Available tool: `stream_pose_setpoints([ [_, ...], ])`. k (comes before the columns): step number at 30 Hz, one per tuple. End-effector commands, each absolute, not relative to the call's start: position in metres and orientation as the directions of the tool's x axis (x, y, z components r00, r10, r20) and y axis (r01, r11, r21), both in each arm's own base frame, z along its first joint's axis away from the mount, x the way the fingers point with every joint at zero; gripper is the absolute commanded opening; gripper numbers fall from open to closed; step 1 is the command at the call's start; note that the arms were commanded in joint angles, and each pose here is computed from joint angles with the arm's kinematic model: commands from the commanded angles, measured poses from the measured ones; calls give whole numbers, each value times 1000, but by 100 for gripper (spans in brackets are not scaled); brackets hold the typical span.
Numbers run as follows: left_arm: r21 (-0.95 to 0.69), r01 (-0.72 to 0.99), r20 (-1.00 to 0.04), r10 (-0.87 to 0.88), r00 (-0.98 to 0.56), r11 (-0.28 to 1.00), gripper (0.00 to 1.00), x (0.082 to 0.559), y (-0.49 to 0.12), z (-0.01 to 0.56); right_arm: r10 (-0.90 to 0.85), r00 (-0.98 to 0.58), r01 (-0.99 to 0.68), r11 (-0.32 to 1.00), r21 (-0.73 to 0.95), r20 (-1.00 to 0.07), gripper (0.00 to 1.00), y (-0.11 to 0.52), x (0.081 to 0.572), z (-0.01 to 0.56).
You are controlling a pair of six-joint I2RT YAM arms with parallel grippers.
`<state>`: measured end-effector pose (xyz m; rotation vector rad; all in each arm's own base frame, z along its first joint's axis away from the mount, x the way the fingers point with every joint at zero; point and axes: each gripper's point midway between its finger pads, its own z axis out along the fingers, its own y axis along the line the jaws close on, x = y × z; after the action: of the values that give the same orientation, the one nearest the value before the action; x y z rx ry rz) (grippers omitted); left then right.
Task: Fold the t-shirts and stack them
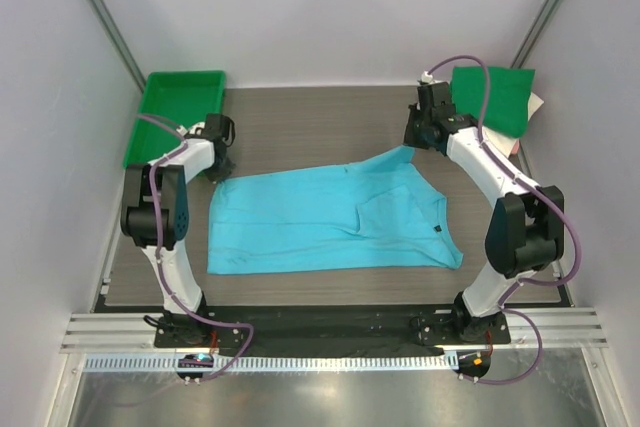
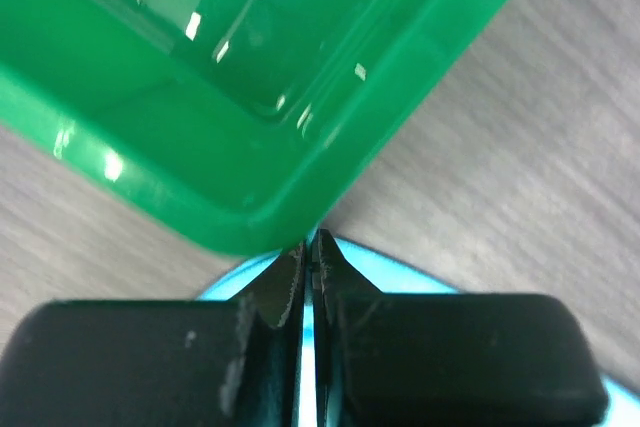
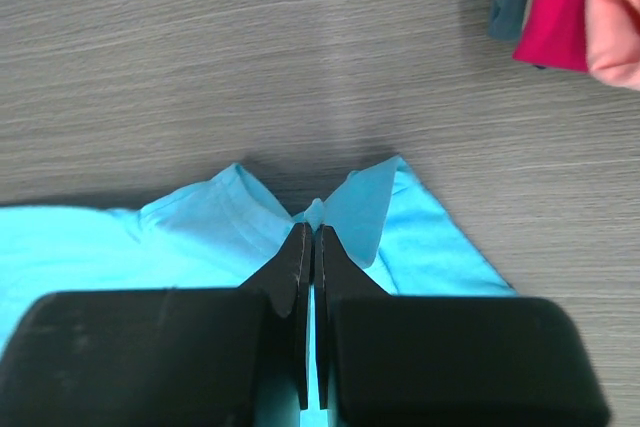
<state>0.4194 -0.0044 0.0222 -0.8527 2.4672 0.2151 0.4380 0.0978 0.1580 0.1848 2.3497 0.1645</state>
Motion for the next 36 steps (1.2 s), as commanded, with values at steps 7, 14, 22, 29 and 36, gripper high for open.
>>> stream_pose_setpoints([
  [7,-58,-606,-534,-538,-652,793,0,388,-11,73,206,-668,44,970,238,-715,1,102,403,183],
  [14,-76,-610,-558,-540,-630,789,0,362,-5,90,218,-690,52,966,253,-690,1,97,361,166],
  [22,-99,-617,-567,-554,-609,781,0,326,-2,94,330,-667,206,943,260,-668,1,74,317,147],
  [29,-110,-620,-562,-563,-606,777,1,298,-2,89,444,-609,314,896,315,-657,1,59,278,132],
  [36,-149,-647,-525,-615,-589,747,50,254,-5,93,529,-586,454,842,292,-613,22,40,242,105],
])
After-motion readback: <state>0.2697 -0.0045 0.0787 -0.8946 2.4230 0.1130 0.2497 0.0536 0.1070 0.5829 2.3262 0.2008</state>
